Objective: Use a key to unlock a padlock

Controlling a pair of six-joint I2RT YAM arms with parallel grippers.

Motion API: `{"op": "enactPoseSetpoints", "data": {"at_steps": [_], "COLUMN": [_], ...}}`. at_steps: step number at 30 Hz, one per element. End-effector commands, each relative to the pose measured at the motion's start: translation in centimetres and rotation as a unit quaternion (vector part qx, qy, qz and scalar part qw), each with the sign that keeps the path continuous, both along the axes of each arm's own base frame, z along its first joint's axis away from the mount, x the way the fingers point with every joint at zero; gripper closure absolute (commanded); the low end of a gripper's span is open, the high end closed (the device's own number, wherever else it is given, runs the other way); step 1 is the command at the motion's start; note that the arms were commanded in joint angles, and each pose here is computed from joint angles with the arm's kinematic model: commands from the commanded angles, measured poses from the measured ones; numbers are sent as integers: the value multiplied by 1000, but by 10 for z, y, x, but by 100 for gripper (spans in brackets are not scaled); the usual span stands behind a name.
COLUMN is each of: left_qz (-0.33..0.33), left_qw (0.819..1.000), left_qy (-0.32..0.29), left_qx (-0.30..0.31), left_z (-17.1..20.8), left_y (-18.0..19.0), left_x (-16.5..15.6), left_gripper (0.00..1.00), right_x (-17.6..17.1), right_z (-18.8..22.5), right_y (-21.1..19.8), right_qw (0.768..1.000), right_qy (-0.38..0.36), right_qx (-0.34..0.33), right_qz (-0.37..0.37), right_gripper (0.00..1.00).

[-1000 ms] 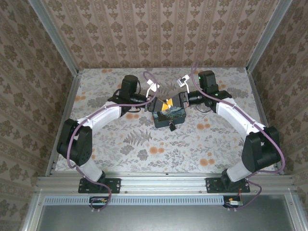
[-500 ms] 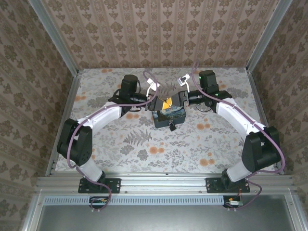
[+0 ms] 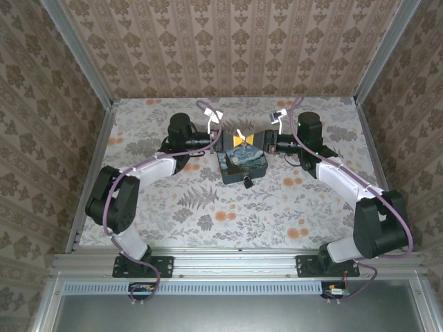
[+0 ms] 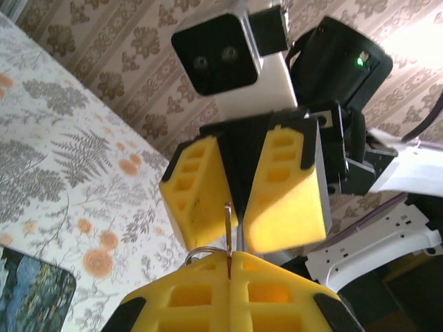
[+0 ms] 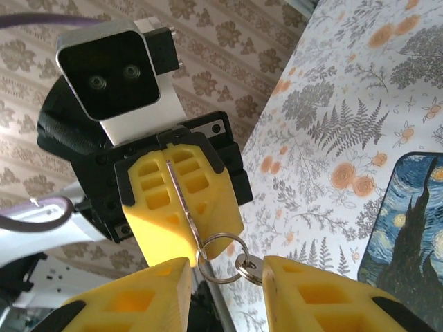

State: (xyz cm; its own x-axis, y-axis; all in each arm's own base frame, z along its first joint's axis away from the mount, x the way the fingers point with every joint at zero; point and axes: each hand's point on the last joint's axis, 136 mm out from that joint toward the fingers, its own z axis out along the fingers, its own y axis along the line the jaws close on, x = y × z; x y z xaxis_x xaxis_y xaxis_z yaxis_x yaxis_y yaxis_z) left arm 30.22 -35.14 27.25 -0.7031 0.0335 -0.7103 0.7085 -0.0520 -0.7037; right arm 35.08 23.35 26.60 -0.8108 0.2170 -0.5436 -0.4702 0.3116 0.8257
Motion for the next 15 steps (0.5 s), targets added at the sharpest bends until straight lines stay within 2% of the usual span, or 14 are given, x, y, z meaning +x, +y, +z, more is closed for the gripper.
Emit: {"op": "enactPoseSetpoints", "data": {"at_steps": [1,6,15], "left_qz": [0,1,0], "left_qw": [999,1000,999], "left_qy": [-7,-8,-9], "left_qx": [-37,-27,-33], "left_z": [15,12,16], "left_y": [2,3,6], "left_x": [0,-3,-5], "left_gripper": [100,100,100], "right_x": [10,18,19], "right_z": [24,33,25], "right_y": [5,3,6], "right_qw": [999,996,997], "right_qy": [-34,-45,-33], "right_qx": [31,52,55], "right_qz": [-28,-56,-47], "right_gripper": [68,69,73]}}
